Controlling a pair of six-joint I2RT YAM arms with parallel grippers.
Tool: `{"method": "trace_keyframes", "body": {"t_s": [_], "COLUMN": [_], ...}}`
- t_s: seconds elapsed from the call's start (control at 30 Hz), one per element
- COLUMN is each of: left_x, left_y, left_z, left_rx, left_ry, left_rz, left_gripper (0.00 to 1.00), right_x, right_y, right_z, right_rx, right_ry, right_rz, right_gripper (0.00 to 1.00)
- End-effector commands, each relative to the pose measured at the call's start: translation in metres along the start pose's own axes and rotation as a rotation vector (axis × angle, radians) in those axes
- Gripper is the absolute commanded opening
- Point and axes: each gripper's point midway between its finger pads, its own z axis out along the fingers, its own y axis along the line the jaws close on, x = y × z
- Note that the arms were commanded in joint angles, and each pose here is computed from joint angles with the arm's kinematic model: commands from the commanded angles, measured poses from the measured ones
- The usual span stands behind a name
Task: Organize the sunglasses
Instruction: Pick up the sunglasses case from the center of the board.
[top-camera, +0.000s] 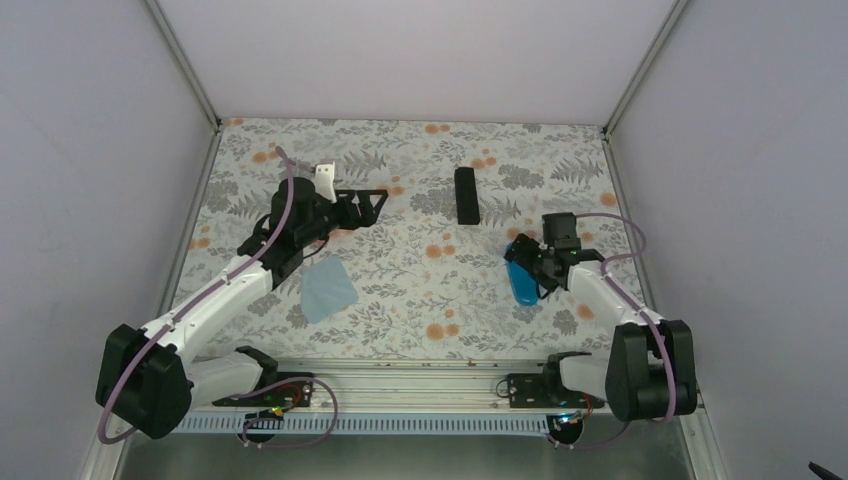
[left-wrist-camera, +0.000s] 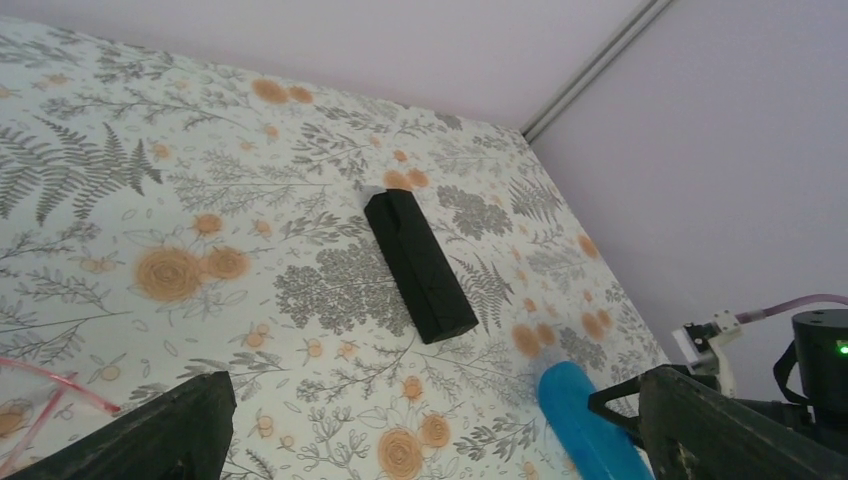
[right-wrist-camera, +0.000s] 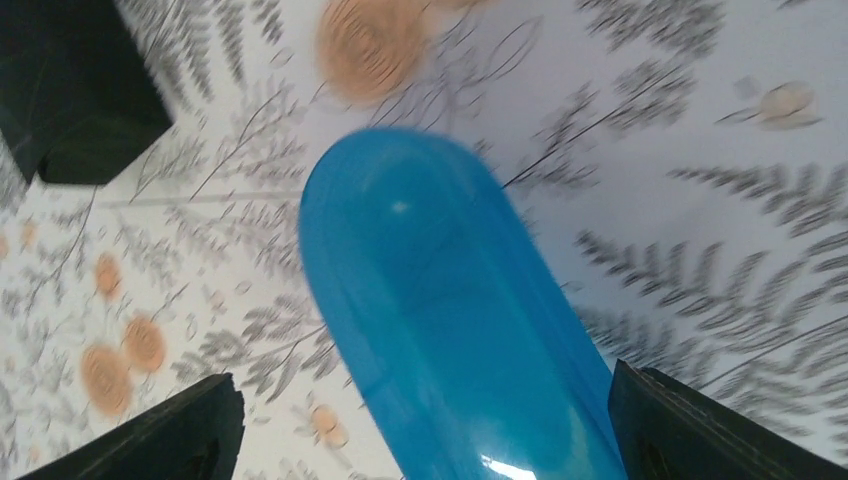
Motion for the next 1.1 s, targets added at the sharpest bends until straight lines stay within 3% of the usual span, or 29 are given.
{"method": "trace_keyframes", "body": {"t_s": [0.0,0.23,0.5,0.73,0.9,1.07], "left_x": [-0.003,-0.004,-0.004,-0.003,0.000,0.002], "left_y": [-0.012,-0.020,-0.016,-0.013,-0.011,-0.007], "left_z": [0.003,0.004,0.005,0.009,0.011,0.009], "left_rx": [0.074,0.109,0.085,0.074,0.069,0.055], "left_ry": [0.002,0.012,0.014,0.027,0.035,0.025], "left_rz": [0.025,0.037,0.039,0.038,0.036,0.020], "left_gripper": [1.00,1.00,1.00,1.00,1.00,1.00], "right_x": [0.022,0.020,0.014,0.009,0.010,0.018], "right_y": [0.019,0.003,0.007,0.020,0.032,0.025], "right_z": [-0.001,0.007,0.010,0.019,0.028,0.029], "right_rx": [-0.047,0.154,0.262,0.238,0.207,0.247], "right_ry": [0.059,-0.008,-0.060,-0.052,-0.023,0.000], "right_rz": [-0.023,-0.096,-0.162,-0.203,-0.254,-0.287], "right_gripper": [0.93,0.93,0.93,0.92,0.86,0.90]}}
